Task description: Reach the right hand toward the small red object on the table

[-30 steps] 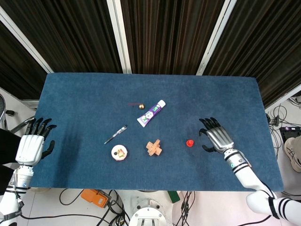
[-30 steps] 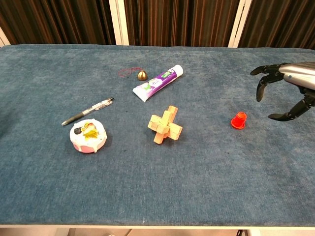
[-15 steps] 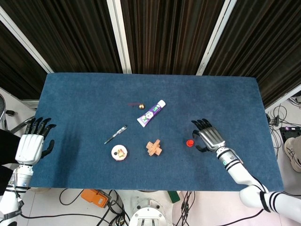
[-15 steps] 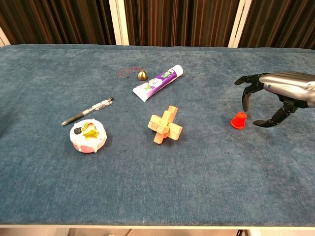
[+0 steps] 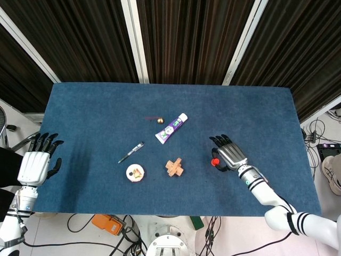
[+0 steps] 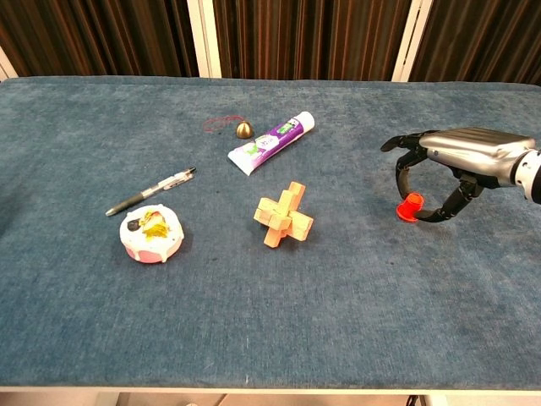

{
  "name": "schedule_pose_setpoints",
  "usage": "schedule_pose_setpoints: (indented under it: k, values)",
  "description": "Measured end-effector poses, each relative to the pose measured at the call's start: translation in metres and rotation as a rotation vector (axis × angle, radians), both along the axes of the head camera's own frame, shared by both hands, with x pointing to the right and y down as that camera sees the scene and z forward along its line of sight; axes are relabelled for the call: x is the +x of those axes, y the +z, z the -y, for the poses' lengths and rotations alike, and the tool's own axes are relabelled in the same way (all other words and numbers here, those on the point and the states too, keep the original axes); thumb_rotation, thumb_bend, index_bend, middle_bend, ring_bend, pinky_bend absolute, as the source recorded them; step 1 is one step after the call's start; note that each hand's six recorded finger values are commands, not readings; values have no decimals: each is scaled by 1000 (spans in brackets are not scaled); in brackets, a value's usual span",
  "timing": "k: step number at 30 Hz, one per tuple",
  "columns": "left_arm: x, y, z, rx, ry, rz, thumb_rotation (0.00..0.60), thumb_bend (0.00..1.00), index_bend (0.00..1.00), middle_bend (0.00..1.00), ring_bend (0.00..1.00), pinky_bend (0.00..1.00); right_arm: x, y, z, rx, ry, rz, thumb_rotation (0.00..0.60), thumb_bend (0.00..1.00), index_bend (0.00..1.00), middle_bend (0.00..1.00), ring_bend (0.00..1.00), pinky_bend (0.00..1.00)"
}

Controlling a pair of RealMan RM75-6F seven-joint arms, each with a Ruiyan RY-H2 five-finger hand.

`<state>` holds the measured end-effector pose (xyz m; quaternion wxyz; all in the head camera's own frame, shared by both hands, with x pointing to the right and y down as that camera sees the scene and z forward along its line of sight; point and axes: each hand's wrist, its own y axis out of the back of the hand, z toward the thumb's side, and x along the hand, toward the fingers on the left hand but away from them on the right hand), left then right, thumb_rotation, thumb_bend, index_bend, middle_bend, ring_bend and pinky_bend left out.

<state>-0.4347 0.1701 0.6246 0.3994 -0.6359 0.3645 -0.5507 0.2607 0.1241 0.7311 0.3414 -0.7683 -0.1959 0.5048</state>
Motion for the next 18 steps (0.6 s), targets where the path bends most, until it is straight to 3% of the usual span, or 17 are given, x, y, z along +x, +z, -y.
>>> schedule_pose_setpoints:
  k: [11, 18]
  values:
    - [0, 2, 0, -5, -3, 0, 600, 418, 243, 123, 77, 38, -3, 0, 5, 14, -7, 0, 600, 523, 639, 107, 124, 48]
    - [0, 1, 0, -4, -4, 0, 600, 418, 243, 123, 77, 38, -16, -14, 29, 59, -4, 43, 600, 535, 662, 107, 130, 55]
